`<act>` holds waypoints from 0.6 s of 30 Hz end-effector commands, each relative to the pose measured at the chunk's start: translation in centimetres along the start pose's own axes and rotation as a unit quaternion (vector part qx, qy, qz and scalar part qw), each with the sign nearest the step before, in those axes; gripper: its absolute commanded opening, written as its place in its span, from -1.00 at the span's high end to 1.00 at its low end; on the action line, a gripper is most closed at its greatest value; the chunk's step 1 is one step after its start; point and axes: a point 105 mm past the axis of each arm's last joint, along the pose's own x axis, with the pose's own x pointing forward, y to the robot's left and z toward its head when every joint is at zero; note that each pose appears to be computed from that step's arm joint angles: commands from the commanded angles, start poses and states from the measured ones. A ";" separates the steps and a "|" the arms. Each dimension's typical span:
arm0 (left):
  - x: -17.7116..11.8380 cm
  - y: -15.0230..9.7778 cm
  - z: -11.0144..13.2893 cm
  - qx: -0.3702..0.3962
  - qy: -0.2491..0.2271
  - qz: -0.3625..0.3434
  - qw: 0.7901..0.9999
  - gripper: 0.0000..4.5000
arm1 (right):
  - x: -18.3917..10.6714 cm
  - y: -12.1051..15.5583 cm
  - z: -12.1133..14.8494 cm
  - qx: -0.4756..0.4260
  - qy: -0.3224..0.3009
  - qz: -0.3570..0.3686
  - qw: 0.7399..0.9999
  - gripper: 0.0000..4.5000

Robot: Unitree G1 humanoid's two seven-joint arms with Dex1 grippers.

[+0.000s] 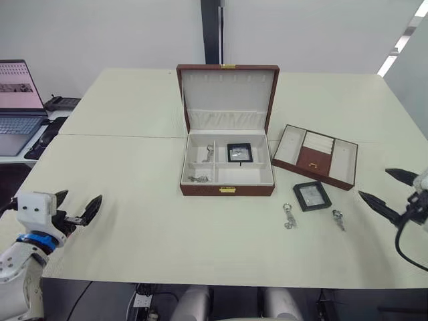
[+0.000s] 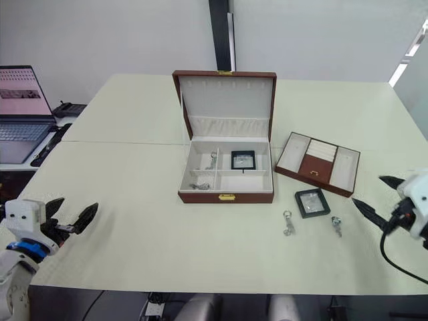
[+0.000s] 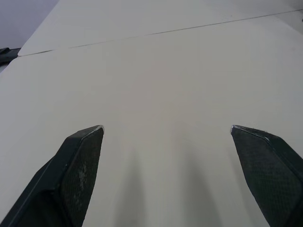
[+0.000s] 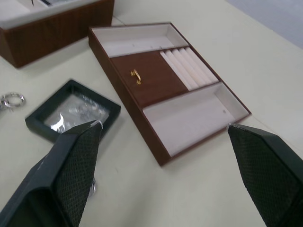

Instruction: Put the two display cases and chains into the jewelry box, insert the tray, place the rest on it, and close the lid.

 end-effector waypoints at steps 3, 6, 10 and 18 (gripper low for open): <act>-0.8 1.3 0.8 0.021 -0.029 0.046 0.998 -0.98 | -3.1 -0.9 -2.4 -0.020 0.024 -0.056 0.998 -1.00; -1.0 1.5 -0.2 0.025 -0.019 0.062 0.998 -0.98 | -4.0 -1.1 -3.8 -0.009 0.031 -0.077 0.996 -1.00; -0.8 1.6 -0.5 0.029 -0.016 0.059 0.998 -0.98 | -4.2 -0.2 -4.6 -0.003 0.037 -0.069 0.997 -1.00; -0.7 1.7 -0.5 0.001 -0.015 0.047 0.999 -0.98 | -4.1 0.8 -5.8 0.033 0.037 -0.059 0.997 -1.00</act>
